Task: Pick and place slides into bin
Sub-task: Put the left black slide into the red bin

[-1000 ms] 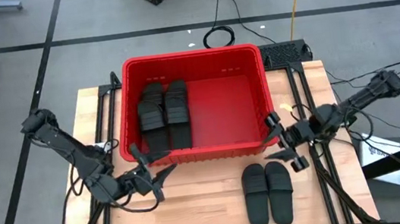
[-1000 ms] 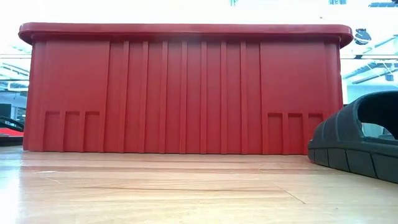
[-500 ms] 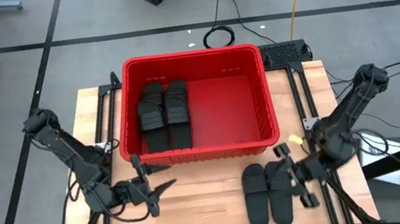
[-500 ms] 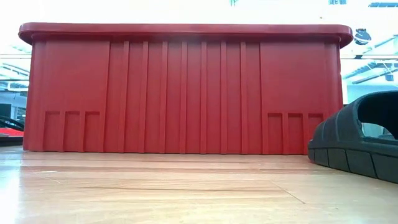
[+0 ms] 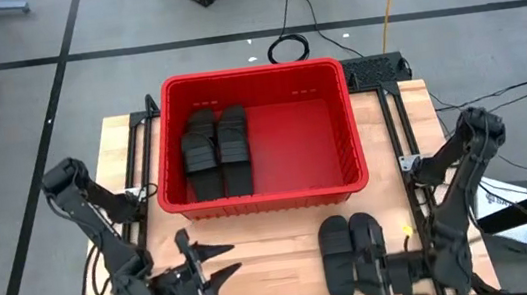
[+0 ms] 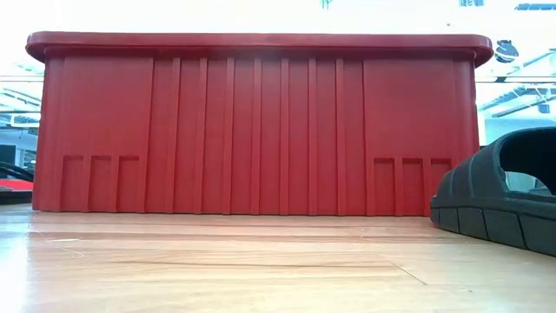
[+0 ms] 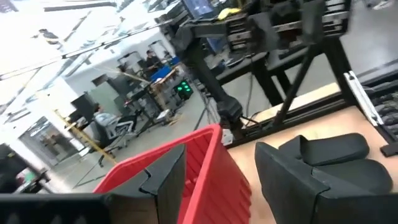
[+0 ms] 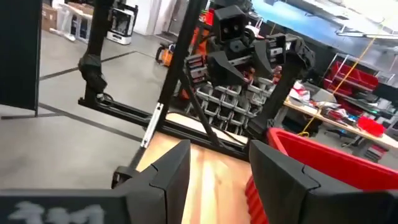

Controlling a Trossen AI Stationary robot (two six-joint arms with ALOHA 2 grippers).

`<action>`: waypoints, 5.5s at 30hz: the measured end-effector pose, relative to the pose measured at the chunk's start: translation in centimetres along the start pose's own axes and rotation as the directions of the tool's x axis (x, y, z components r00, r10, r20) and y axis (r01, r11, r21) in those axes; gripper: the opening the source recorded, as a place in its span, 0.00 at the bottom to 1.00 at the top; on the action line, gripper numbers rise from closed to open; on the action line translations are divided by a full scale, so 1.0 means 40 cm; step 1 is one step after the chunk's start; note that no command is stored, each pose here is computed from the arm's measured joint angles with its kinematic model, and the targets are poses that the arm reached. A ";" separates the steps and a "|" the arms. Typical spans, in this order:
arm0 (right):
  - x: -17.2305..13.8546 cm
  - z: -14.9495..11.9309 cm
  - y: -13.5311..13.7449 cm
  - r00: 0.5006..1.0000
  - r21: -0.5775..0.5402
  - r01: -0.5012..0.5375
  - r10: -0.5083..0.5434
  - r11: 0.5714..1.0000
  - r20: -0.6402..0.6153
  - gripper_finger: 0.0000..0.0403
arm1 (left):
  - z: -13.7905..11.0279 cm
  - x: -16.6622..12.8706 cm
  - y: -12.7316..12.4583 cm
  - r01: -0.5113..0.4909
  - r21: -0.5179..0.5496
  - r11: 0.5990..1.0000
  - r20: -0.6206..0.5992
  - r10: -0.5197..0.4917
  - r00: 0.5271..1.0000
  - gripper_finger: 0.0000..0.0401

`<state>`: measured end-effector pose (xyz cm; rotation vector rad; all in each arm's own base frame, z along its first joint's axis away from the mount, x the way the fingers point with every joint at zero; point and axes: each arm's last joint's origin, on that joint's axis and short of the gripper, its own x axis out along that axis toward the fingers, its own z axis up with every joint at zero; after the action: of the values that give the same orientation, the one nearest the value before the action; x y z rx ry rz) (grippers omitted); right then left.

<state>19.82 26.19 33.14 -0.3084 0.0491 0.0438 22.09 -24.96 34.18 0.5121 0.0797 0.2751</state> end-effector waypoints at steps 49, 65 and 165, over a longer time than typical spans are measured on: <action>0.197 -0.264 0.063 0.420 0.115 -0.056 0.128 0.992 -0.898 0.38 | 0.018 -0.144 -0.036 -0.091 -0.120 0.989 -0.045 0.086 0.995 0.50; 0.177 -0.323 0.039 0.344 -0.007 -0.016 -0.001 1.000 -0.939 0.38 | 0.018 -0.144 -0.036 -0.090 -0.123 0.988 -0.045 0.085 0.995 0.50; 0.256 -0.012 -0.206 0.942 -0.053 0.335 -0.332 0.941 0.053 0.03 | 0.015 -0.144 -0.038 -0.089 -0.113 0.990 -0.046 0.084 0.995 0.50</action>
<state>30.42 18.59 34.62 -0.3740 -0.0488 -0.2857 16.99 -28.10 33.99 0.3960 0.0812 0.3726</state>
